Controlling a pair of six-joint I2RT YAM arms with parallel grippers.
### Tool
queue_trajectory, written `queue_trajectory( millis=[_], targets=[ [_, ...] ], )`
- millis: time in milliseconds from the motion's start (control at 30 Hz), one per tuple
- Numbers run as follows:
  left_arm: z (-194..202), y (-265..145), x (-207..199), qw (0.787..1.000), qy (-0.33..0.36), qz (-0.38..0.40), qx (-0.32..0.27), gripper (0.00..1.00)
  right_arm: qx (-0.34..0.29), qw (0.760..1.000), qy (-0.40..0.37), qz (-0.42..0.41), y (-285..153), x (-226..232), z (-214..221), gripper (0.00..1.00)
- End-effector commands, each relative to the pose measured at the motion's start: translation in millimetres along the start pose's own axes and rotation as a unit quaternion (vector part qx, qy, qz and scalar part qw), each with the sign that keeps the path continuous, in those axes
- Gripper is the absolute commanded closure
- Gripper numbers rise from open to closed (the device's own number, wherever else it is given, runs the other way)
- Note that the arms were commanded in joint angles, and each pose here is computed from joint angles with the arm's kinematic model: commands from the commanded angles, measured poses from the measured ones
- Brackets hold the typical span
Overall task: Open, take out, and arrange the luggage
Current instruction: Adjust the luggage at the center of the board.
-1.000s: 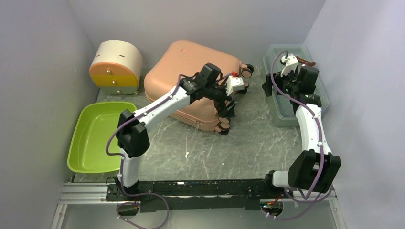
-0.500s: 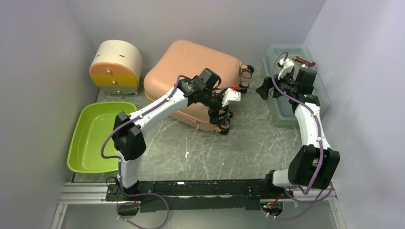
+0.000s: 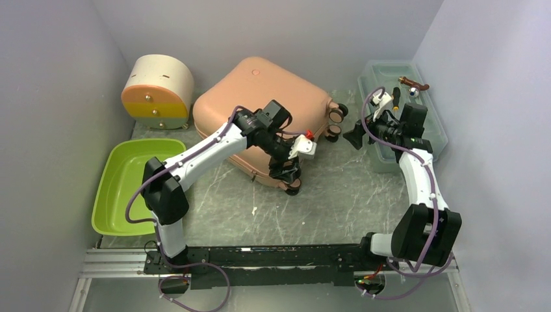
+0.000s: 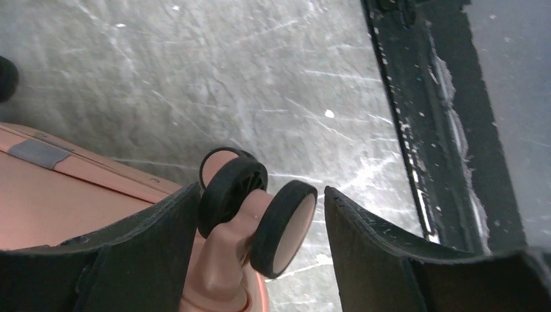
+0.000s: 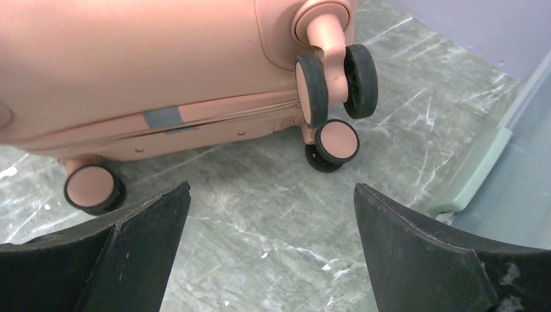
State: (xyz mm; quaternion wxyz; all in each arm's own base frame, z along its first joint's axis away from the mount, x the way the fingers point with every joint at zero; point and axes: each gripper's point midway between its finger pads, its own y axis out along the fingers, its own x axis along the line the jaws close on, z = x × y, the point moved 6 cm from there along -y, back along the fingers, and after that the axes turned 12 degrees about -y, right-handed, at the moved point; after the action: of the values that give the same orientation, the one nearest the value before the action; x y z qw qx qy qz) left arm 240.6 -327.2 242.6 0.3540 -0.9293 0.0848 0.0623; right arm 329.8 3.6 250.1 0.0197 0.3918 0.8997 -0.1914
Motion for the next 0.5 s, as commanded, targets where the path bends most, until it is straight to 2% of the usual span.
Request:
queue_trajectory(
  millis=[0,100,200,300,467],
  targets=[
    [58,-26,-64,0.970,-0.164,0.109,0.140,0.27,-0.025,0.997,-0.059,-0.036,-2,4,-7,0.00],
    [59,-39,-74,0.972,-0.159,0.111,0.132,0.26,-0.033,0.995,-0.084,-0.033,-2,15,8,0.00],
    [54,-54,-74,0.979,-0.151,0.087,0.101,0.17,-0.044,0.993,-0.106,-0.030,0,25,27,0.00],
    [41,-70,-64,0.987,-0.144,0.049,0.050,0.07,-0.053,0.992,-0.105,-0.050,6,31,39,0.01],
    [14,-113,-33,0.990,-0.124,-0.035,-0.056,0.01,-0.067,0.992,-0.097,-0.034,19,23,54,0.03]
  ],
)
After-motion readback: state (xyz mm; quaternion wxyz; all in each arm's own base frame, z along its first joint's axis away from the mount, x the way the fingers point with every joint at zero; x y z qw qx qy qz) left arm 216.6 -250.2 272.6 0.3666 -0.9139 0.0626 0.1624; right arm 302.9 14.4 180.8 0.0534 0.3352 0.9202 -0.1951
